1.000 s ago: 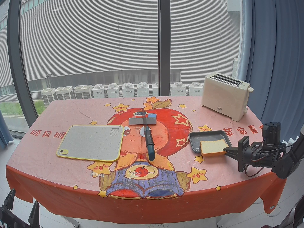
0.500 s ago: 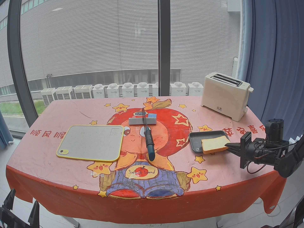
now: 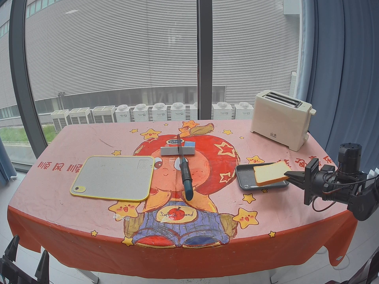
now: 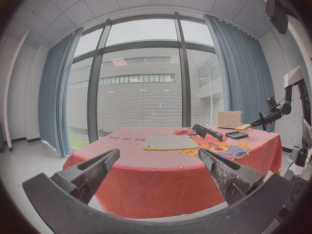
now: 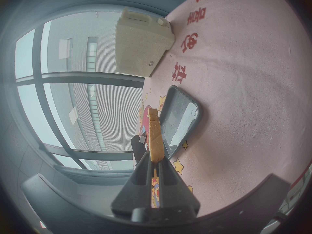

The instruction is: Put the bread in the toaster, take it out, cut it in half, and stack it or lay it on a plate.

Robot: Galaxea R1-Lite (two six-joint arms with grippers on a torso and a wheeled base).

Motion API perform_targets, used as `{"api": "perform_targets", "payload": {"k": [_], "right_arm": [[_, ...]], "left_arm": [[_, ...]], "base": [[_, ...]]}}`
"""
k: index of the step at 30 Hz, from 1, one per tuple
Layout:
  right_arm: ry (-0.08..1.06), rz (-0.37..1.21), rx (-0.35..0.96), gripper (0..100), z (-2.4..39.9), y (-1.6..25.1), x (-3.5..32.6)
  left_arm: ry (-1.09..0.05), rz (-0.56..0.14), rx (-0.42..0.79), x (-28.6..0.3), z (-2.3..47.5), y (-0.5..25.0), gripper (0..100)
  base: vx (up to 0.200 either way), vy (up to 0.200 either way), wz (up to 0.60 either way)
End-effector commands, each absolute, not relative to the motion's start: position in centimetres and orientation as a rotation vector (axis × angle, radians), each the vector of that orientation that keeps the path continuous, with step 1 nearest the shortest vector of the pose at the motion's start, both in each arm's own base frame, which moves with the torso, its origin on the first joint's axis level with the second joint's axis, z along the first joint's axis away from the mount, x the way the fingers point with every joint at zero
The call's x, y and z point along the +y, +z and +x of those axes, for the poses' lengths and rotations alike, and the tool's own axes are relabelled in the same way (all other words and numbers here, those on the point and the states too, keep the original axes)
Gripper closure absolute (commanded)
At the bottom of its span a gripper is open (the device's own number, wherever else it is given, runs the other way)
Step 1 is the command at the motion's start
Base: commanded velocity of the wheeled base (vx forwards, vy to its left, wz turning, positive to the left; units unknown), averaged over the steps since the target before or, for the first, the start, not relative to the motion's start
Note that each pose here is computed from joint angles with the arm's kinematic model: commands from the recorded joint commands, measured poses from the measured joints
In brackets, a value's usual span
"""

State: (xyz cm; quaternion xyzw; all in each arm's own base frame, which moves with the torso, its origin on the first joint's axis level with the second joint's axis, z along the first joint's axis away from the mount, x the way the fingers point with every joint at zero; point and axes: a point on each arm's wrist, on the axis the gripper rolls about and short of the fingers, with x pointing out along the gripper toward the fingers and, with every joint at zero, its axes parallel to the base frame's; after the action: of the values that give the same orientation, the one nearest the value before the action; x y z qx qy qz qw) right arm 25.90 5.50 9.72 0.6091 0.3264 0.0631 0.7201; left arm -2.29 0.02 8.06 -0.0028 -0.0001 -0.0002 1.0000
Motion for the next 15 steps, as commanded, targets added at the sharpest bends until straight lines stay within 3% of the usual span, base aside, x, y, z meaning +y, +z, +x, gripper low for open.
{"api": "perform_targets", "payload": {"k": [1, 15], "right_arm": [[0.178, 1.306, 0.681, 100, 25.43, 10.72, 5.35], [0.184, 1.035, 0.606, 100, 24.62, 10.46, 5.00]], "left_arm": [[0.000, -0.006, 0.002, 0.02, -2.28, 7.53, 0], [0.000, -0.006, 0.002, 0.02, -2.28, 7.53, 0]], "base": [[0.000, 0.000, 0.00], [0.000, 0.000, 0.00]]}}
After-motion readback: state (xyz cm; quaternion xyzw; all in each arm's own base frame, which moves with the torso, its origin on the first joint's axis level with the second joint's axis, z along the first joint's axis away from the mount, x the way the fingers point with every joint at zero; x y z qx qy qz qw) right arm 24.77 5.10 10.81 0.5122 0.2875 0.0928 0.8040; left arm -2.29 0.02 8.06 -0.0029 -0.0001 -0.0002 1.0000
